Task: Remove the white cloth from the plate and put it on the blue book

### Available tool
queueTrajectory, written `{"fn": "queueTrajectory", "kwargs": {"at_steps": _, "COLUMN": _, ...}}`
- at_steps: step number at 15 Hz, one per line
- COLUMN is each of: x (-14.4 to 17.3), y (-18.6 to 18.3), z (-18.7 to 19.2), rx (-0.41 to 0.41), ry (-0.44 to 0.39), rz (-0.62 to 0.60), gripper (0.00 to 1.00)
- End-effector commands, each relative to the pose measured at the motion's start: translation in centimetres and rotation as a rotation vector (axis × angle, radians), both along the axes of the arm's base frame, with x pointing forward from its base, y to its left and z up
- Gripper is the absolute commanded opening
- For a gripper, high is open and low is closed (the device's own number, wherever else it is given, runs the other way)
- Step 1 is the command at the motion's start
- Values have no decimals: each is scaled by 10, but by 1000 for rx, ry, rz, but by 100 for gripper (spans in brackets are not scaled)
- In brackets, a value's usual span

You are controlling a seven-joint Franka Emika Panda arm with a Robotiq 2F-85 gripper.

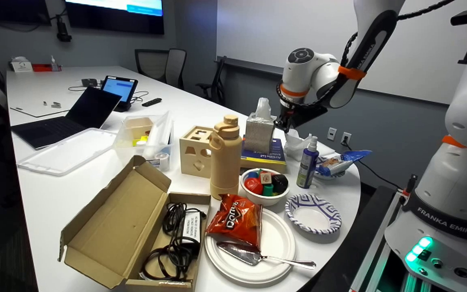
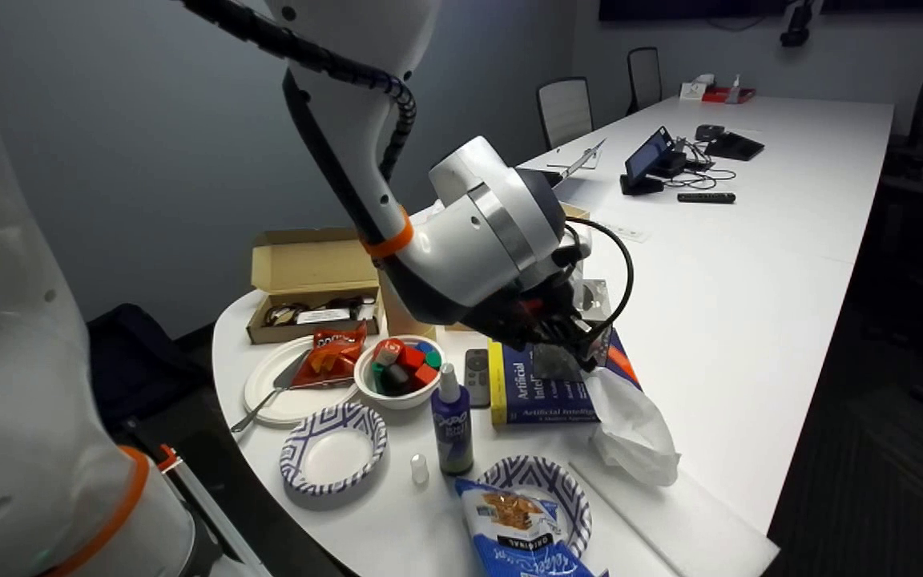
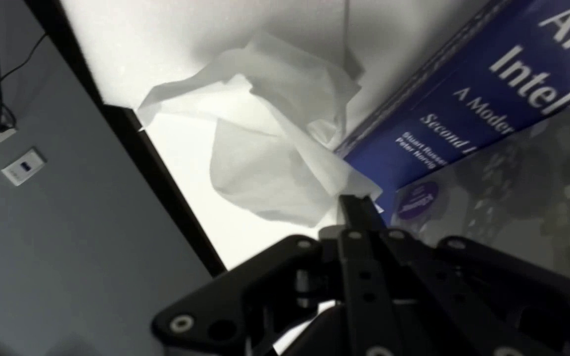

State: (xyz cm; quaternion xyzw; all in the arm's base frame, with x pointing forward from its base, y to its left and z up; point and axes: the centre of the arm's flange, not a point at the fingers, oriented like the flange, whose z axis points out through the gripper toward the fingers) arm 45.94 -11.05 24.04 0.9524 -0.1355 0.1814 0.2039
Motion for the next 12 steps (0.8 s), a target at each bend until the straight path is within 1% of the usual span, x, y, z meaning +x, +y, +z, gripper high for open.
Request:
{"fn": "queueTrajectory", "kwargs": {"at_steps": 1, "x": -16, "y": 11, "z": 28, "rx": 140, "ry": 23, "rz": 46, "gripper": 0}}
{"fn": "queueTrajectory", "kwargs": {"at_steps": 4, "x": -27, "y": 22, "z": 39, "rx": 203, "ry": 24, "rz": 71, "gripper": 0}}
{"fn": "queueTrajectory", "kwargs": {"at_steps": 7, "x": -40, "y": 28, "z": 51, "rx": 227, "ry": 4, "rz": 78, "gripper": 0}}
{"fn": "queueTrajectory", "kwargs": {"at_steps": 12, "x": -48, "y": 27, "z": 59, "rx": 258, "ry": -4, "rz": 66, "gripper": 0}}
